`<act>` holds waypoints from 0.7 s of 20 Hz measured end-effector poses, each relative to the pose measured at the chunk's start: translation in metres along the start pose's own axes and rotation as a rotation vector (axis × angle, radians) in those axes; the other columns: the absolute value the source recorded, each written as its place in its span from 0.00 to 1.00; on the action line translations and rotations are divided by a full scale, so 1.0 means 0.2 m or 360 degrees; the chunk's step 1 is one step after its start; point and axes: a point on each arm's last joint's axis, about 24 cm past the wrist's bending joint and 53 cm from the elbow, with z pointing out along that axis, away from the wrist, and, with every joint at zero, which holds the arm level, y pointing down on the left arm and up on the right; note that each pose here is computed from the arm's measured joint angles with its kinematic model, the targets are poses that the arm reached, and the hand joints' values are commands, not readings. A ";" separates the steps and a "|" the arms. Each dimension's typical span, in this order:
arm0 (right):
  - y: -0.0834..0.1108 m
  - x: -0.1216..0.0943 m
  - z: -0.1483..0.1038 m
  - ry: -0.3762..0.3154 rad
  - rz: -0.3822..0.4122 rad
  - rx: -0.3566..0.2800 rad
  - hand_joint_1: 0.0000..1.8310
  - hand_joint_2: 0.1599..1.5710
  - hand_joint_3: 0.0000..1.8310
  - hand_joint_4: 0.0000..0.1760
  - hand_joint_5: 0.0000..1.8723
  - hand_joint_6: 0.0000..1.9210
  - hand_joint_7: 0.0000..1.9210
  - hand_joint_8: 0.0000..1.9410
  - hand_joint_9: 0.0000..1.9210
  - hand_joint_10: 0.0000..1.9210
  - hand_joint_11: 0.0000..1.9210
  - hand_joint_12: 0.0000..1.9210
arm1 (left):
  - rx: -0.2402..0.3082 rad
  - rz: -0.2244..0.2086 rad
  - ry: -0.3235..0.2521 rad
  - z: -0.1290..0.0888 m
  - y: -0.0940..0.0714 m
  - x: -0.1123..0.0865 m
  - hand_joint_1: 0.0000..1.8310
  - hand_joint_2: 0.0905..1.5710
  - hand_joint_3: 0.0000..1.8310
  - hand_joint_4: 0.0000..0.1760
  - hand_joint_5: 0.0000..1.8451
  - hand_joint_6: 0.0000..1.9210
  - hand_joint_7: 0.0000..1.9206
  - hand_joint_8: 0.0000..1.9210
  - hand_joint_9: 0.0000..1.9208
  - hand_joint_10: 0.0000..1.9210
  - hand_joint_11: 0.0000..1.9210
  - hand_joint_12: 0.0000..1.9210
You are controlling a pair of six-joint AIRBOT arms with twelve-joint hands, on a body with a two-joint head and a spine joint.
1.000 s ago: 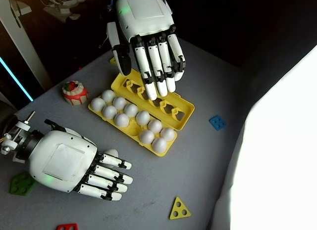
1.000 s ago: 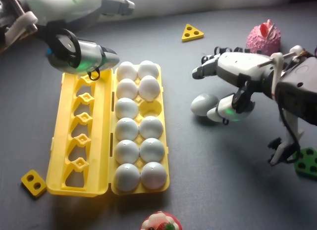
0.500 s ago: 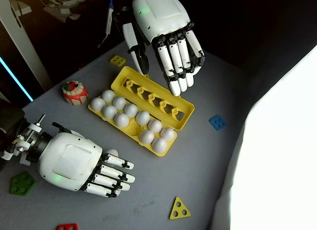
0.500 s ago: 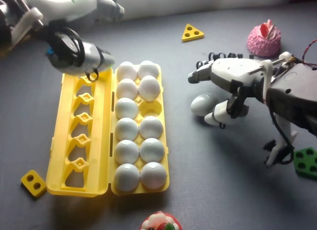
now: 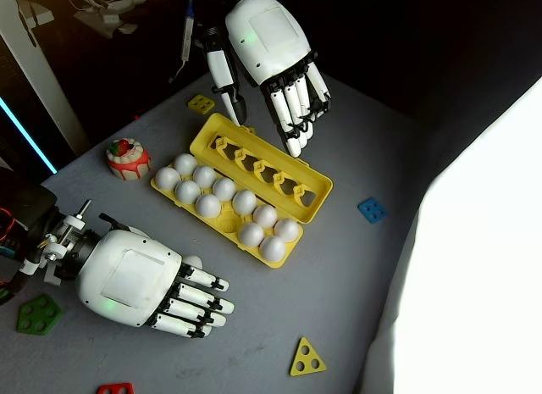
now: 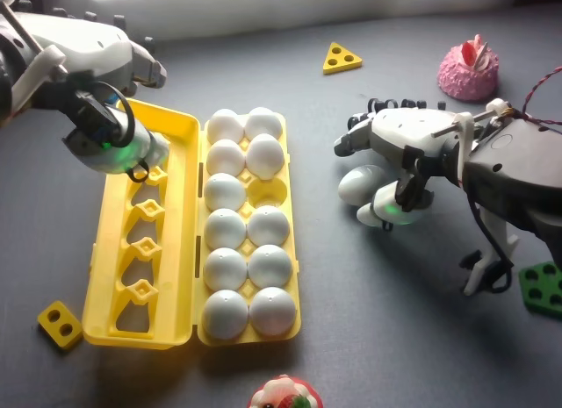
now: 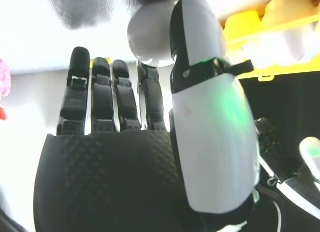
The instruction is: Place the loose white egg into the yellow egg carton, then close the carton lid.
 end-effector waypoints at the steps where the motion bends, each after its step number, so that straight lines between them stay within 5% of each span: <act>1: 0.00 0.00 0.01 -0.0002 0.0000 0.0001 0.68 0.61 0.00 0.00 0.26 0.01 0.06 0.00 0.07 0.01 0.00 0.41 | 0.0001 -0.0012 0.0016 0.00 0.00 0.01 0.33 0.81 0.00 0.10 0.17 0.00 0.22 0.00 0.26 0.01 0.00 0.69; 14: 0.00 -0.03 0.02 -0.0023 0.0003 -0.0008 0.70 0.60 0.00 0.00 0.32 0.04 0.07 0.00 0.09 0.02 0.00 0.38 | 0.0032 0.0015 0.0023 -0.01 -0.02 0.03 0.33 0.81 0.00 0.20 0.15 0.00 0.20 0.00 0.25 0.00 0.00 0.67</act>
